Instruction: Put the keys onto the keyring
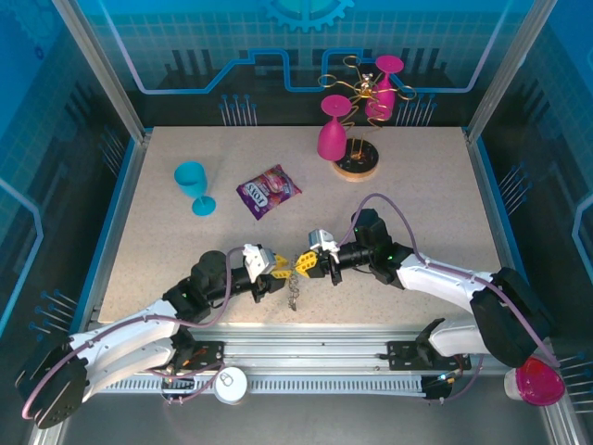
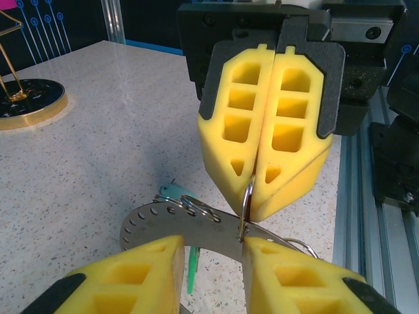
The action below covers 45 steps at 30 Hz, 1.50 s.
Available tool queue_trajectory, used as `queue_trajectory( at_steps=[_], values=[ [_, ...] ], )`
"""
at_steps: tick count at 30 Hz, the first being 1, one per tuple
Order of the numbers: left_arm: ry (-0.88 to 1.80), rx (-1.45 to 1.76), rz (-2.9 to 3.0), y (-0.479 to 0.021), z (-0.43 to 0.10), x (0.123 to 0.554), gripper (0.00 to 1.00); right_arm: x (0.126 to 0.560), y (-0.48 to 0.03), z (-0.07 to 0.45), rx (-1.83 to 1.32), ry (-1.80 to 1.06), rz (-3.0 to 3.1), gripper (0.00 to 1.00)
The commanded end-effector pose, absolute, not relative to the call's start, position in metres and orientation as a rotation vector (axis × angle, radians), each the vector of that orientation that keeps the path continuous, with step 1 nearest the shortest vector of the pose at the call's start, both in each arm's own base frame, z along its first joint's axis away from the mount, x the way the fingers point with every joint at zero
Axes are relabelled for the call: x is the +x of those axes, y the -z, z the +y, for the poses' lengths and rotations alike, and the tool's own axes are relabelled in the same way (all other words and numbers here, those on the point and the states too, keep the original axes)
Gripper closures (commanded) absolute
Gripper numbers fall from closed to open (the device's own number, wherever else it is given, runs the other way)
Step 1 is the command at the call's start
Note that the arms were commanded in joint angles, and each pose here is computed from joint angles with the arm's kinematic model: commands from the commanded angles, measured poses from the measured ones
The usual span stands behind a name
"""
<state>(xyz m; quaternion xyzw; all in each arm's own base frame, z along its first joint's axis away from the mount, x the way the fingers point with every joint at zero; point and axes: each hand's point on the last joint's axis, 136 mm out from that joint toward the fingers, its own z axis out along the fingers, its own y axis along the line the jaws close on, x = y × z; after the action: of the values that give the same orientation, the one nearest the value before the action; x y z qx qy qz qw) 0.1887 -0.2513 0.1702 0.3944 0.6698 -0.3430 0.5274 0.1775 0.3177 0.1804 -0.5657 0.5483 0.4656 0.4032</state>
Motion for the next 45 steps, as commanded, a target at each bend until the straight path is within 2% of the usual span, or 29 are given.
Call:
queue_trajectory(
  at_steps=[1, 12, 17, 19, 20, 23, 24, 29, 33, 37, 45],
  values=[
    [0.839, 0.952, 1.566, -0.175, -0.255, 0.186, 0.72, 0.171, -0.188, 0.323, -1.453, -1.201, 1.323, 1.00],
    [0.854, 0.964, 1.522, -0.182, -0.260, 0.186, 0.73, 0.166, -0.185, 0.329, -1.470, -1.238, 1.320, 1.00],
    [0.849, 0.987, 1.497, -0.183, -0.261, 0.184, 0.88, 0.165, -0.184, 0.329, -1.476, -1.246, 1.328, 1.00],
    [0.833, 0.994, 1.487, -0.186, -0.261, 0.185, 0.98, 0.168, -0.182, 0.327, -1.476, -1.213, 1.350, 1.00],
    [0.809, 0.998, 1.489, -0.186, -0.260, 0.187, 1.00, 0.172, -0.180, 0.325, -1.465, -1.181, 1.372, 0.97],
    [0.720, 1.012, 1.524, -0.184, -0.253, 0.194, 1.00, 0.185, -0.171, 0.313, -1.438, -1.050, 1.466, 0.72],
    [0.682, 1.036, 1.546, -0.182, -0.251, 0.195, 1.00, 0.188, -0.167, 0.307, -1.449, -0.996, 1.508, 0.69],
    [0.471, 1.231, 1.589, -0.171, -0.244, 0.193, 1.00, 0.195, -0.158, 0.290, -1.540, -0.736, 1.601, 0.70],
    [0.320, 1.410, 1.549, -0.168, -0.244, 0.189, 1.00, 0.191, -0.162, 0.291, -1.587, -0.642, 1.533, 0.73],
    [0.224, 1.501, 1.454, -0.173, -0.246, 0.187, 1.00, 0.189, -0.167, 0.297, -1.584, -0.655, 1.480, 0.74],
    [0.206, 1.533, 1.280, -0.184, -0.254, 0.180, 1.00, 0.173, -0.168, 0.310, -1.611, -0.771, 1.402, 0.76]
  ],
)
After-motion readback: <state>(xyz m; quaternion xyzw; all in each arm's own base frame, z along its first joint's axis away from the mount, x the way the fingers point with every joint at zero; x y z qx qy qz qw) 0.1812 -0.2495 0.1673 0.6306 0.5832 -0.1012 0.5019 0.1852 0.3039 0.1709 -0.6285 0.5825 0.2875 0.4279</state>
